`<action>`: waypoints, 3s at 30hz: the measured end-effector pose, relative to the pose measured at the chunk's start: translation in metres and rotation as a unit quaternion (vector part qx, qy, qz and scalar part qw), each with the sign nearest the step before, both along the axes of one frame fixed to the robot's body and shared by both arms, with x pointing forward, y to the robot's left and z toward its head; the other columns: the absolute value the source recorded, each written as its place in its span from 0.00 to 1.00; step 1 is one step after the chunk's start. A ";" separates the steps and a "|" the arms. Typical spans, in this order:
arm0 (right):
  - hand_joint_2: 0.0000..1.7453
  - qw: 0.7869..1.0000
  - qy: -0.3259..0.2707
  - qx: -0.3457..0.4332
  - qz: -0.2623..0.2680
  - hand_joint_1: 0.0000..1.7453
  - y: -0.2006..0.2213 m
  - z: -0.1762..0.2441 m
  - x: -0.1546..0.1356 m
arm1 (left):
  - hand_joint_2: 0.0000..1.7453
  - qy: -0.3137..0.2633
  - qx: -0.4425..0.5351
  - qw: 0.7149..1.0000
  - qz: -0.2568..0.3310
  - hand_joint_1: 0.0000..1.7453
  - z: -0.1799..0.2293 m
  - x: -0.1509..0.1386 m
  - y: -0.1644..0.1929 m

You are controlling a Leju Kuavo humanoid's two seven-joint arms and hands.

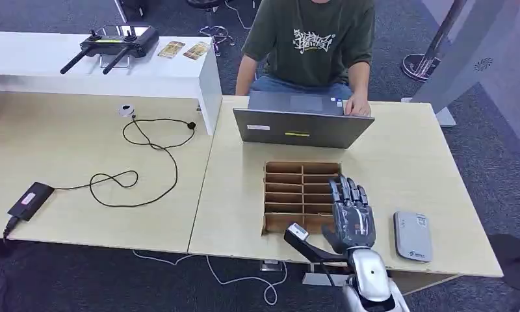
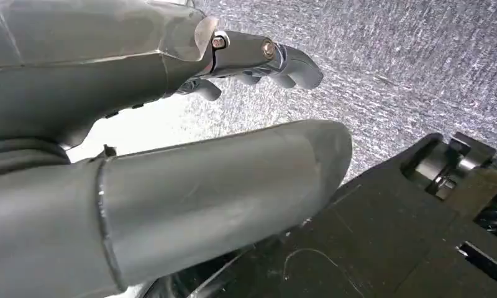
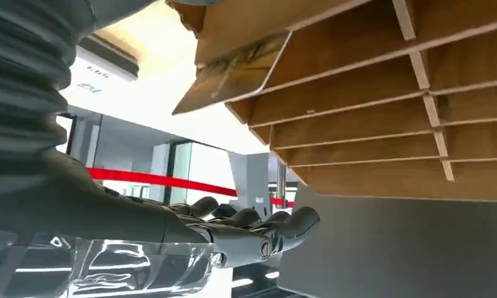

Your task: Pass the card to the sensor for recognition and then transmit it.

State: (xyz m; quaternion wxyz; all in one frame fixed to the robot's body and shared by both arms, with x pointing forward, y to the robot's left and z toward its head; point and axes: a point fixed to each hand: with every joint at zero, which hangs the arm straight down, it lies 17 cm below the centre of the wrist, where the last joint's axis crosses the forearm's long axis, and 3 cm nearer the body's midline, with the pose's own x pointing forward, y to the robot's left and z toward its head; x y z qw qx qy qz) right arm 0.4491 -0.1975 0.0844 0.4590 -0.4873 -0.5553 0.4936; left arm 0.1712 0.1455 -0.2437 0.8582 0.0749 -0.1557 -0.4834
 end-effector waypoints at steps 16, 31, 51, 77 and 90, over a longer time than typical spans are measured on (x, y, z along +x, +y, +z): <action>1.00 1.000 0.008 -0.002 -0.018 0.00 -0.012 -0.002 -0.018 | 0.00 0.004 0.004 1.000 0.010 0.00 -0.002 -0.001 0.006; 1.00 1.000 0.012 -0.006 0.005 0.00 -0.003 -0.004 -0.017 | 0.00 0.008 0.003 1.000 0.004 0.00 -0.002 -0.002 0.005; 1.00 1.000 0.022 -0.014 0.014 0.00 0.002 -0.013 -0.005 | 0.00 0.004 0.002 1.000 0.017 0.00 -0.002 -0.001 0.007; 1.00 1.000 0.012 -0.005 -0.001 0.00 -0.004 0.000 -0.013 | 0.00 0.005 0.004 1.000 0.015 0.00 -0.002 -0.002 0.008; 1.00 1.000 0.015 -0.004 -0.008 0.00 -0.008 -0.002 -0.013 | 0.00 0.007 0.004 1.000 0.010 0.00 -0.002 -0.002 0.008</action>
